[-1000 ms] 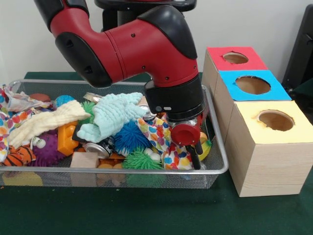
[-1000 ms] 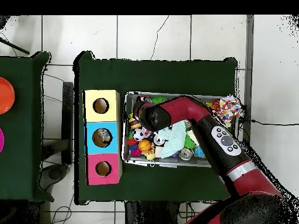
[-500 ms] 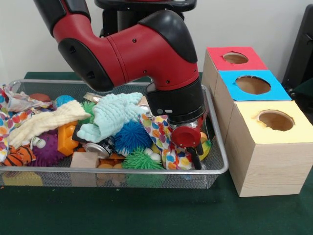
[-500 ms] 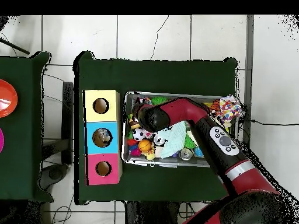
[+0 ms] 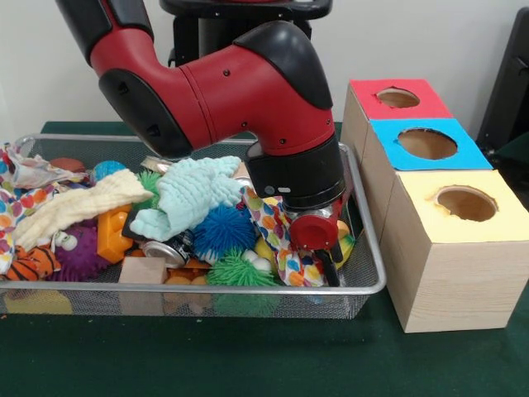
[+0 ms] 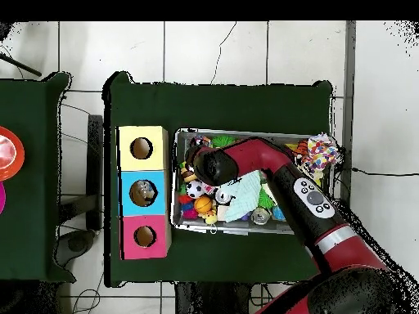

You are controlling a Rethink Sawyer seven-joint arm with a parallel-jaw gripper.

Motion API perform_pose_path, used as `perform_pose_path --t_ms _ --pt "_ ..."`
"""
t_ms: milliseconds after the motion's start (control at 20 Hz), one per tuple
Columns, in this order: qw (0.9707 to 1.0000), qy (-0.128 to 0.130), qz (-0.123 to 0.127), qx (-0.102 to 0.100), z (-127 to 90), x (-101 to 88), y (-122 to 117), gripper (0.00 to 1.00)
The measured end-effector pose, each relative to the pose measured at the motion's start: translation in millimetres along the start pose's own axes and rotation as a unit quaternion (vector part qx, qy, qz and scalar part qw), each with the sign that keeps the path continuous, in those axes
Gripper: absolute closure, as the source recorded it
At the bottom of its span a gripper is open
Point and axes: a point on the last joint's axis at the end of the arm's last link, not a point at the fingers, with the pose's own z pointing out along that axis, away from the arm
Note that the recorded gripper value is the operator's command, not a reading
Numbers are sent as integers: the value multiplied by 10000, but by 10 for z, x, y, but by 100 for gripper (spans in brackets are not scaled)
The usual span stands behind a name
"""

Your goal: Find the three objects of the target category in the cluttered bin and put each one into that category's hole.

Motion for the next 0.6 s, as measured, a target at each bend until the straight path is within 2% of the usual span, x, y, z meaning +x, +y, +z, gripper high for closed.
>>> perform_pose_path --t_ms 600 --pt "10000 20 -35 11 8 8 6 0"
